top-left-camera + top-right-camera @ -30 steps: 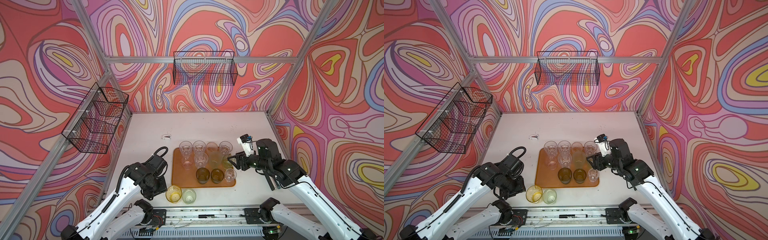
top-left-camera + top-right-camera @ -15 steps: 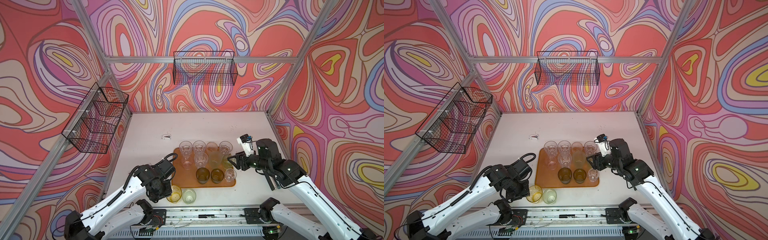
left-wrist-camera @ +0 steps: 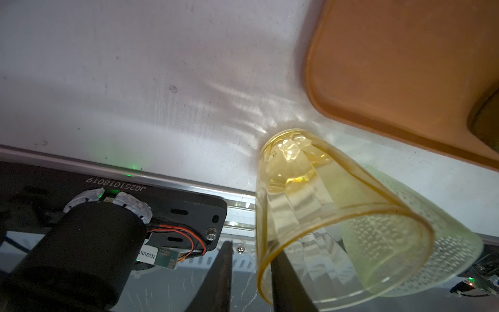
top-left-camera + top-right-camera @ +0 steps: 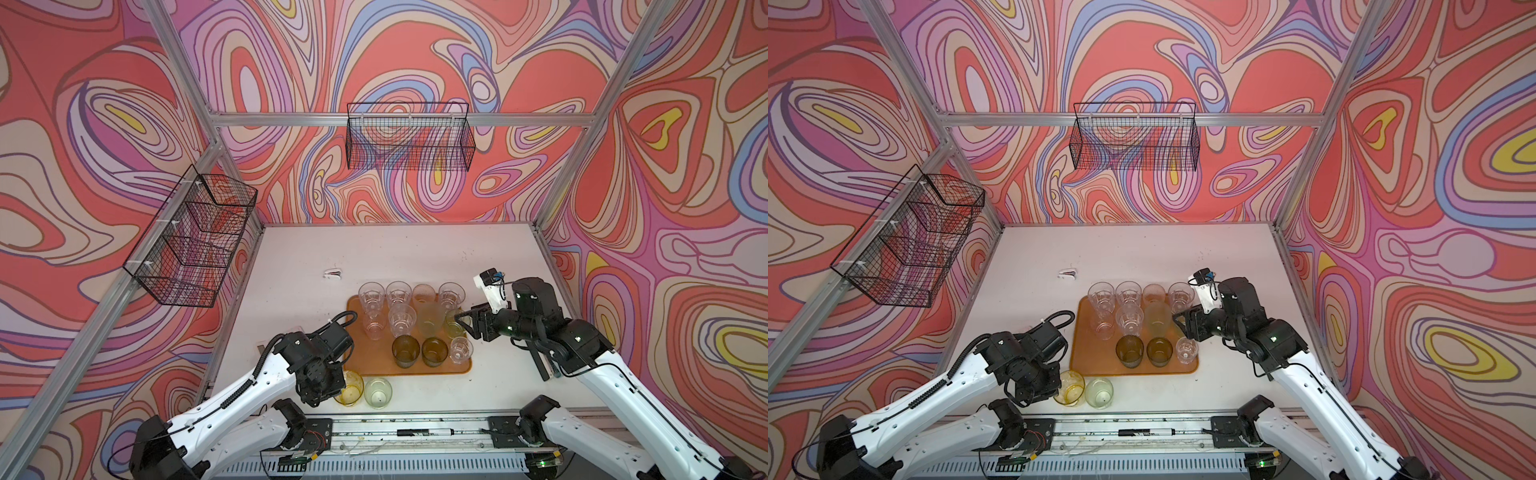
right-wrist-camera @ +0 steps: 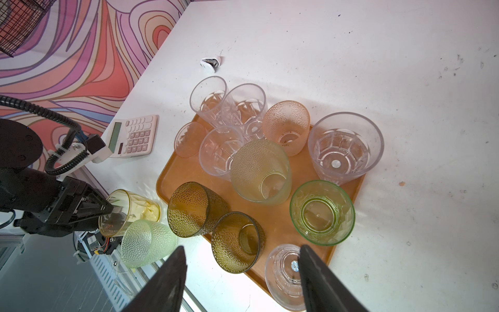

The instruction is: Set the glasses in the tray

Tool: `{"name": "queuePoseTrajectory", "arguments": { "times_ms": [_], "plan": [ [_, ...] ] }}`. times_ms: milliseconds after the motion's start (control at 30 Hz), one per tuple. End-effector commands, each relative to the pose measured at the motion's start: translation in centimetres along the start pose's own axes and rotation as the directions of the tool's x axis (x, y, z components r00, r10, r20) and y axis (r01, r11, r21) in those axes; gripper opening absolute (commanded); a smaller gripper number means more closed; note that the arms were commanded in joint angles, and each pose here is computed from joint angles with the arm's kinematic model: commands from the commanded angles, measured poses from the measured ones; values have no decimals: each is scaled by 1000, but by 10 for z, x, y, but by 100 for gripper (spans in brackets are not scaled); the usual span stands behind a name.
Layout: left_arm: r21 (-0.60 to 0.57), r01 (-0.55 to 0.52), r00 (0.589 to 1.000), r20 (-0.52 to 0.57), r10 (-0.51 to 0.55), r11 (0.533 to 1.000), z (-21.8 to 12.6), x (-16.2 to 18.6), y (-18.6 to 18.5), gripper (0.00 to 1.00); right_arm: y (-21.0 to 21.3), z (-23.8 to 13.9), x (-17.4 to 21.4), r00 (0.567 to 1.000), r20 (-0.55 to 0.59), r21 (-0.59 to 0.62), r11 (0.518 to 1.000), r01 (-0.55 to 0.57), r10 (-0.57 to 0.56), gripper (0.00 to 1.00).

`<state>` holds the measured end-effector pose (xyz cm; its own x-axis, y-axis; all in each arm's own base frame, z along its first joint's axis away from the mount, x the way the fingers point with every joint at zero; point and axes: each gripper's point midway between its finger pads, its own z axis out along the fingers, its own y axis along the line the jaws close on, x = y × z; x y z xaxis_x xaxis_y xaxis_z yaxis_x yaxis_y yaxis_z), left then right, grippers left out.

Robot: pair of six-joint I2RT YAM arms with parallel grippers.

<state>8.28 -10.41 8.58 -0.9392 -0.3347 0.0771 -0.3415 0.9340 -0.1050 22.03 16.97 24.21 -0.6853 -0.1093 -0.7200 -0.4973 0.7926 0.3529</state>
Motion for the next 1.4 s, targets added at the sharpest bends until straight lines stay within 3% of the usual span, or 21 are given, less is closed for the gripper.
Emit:
{"name": "queuePoseTrajectory", "arguments": {
  "times_ms": [0,733,1367],
  "plan": [
    [-20,15,1000,7,-15,1000,0,0,4,25,1,0,0,1000,9,-9,1000,11,-11,68],
    [-69,3,1000,20,-2,998,-11,-2,10,0,2,-1,0,1000,11,-13,1000,12,-12,68],
    [-130,-54,994,89,66,990,-57,-15,9,0,4,-3,-2,1000,24,-21,1000,18,-18,69]
  ]
}}
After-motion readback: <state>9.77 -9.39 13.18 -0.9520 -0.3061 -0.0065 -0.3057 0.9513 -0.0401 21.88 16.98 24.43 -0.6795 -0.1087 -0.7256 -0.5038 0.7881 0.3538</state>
